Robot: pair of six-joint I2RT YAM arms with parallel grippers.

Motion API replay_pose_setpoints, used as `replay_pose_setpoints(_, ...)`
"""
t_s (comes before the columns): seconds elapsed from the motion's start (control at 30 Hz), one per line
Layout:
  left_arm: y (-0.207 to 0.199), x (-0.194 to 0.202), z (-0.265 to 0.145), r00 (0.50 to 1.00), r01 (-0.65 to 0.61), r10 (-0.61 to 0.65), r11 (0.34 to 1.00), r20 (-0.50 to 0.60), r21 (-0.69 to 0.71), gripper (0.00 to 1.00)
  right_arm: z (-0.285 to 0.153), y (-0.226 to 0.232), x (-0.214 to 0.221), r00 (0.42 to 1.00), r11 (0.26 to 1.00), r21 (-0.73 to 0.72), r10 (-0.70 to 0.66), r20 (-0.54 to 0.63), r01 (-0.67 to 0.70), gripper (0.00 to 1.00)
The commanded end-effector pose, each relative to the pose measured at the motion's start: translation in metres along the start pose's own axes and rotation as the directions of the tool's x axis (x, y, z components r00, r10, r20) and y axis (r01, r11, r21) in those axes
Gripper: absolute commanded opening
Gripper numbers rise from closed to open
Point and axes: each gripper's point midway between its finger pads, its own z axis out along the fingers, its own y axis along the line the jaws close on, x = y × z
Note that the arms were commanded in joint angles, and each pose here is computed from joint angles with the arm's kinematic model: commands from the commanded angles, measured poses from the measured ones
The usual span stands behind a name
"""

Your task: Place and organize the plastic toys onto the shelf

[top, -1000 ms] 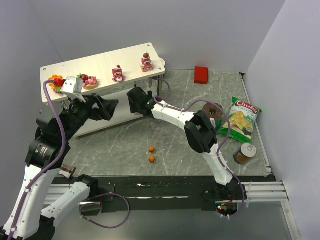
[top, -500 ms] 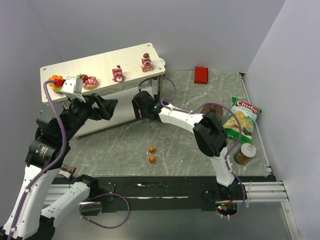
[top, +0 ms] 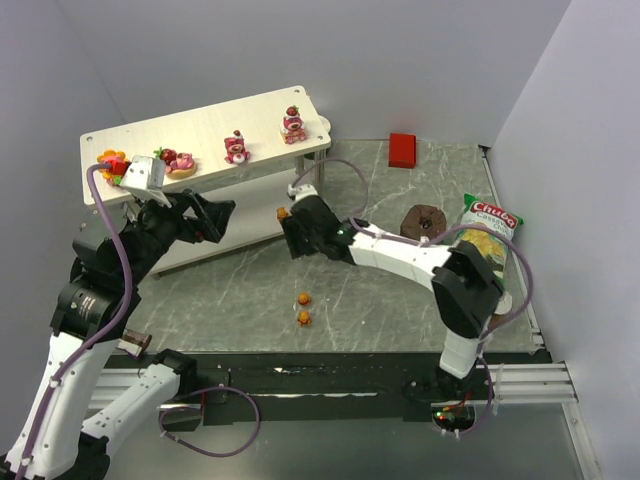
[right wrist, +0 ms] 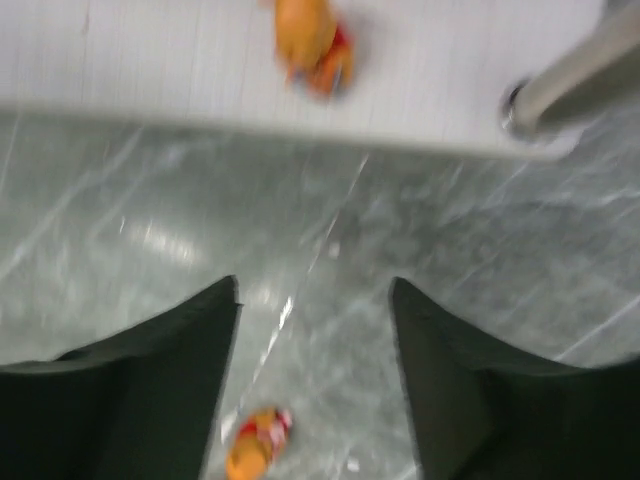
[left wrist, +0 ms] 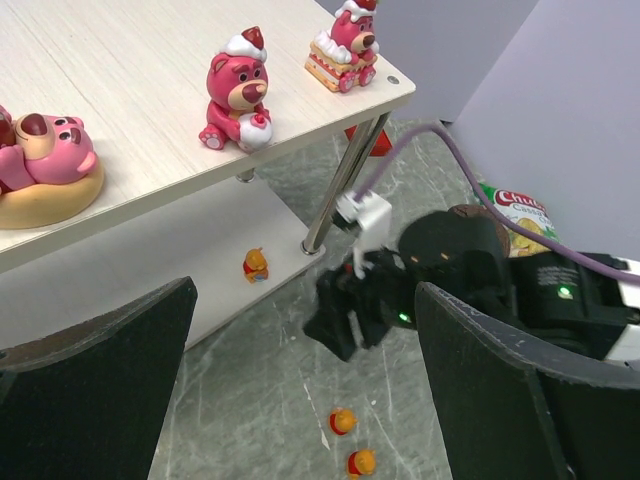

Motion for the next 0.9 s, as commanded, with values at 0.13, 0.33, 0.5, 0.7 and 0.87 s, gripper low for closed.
replay_pose_setpoints(0.13, -0.002, -0.005, -0.002, 1.000, -0.014, 0.014, 1.000, 0.025, 0.012, 0.96, -0.050, 0.015, 0.070, 0.994, 0.984, -0.178, -0.046, -0.101, 0.027, 0.64)
replay_pose_setpoints(0.33, -0.004, -0.003, 0.003, 1.000, -0.008, 0.007, 1.000, 0.018, 0.020, 0.96, -0.068, 0.035, 0.086, 0.995, 0.995, -0.104, -0.014, -0.095, 0.004, 0.86)
replay_pose_setpoints(0.5, -0.005, 0.005, 0.007, 1.000, 0.014, -0.015, 0.999, 0.003, 0.035, 0.96, -0.072, 0.042, 0.095, 0.995, 0.999, -0.042, -0.032, -0.096, 0.028, 0.91)
replay_pose_setpoints(0.7, -0.005, 0.009, 0.013, 0.999, 0.026, -0.025, 0.999, -0.023, 0.031, 0.96, -0.070, 0.038, 0.121, 0.983, 1.000, 0.019, 0.019, -0.181, -0.015, 0.86)
replay_pose_setpoints(0.87, -0.003, 0.014, 0.021, 0.998, 0.056, -0.056, 0.998, -0.030, 0.003, 0.96, -0.071, 0.056, 0.134, 0.975, 0.996, -0.035, 0.071, -0.211, -0.080, 0.82)
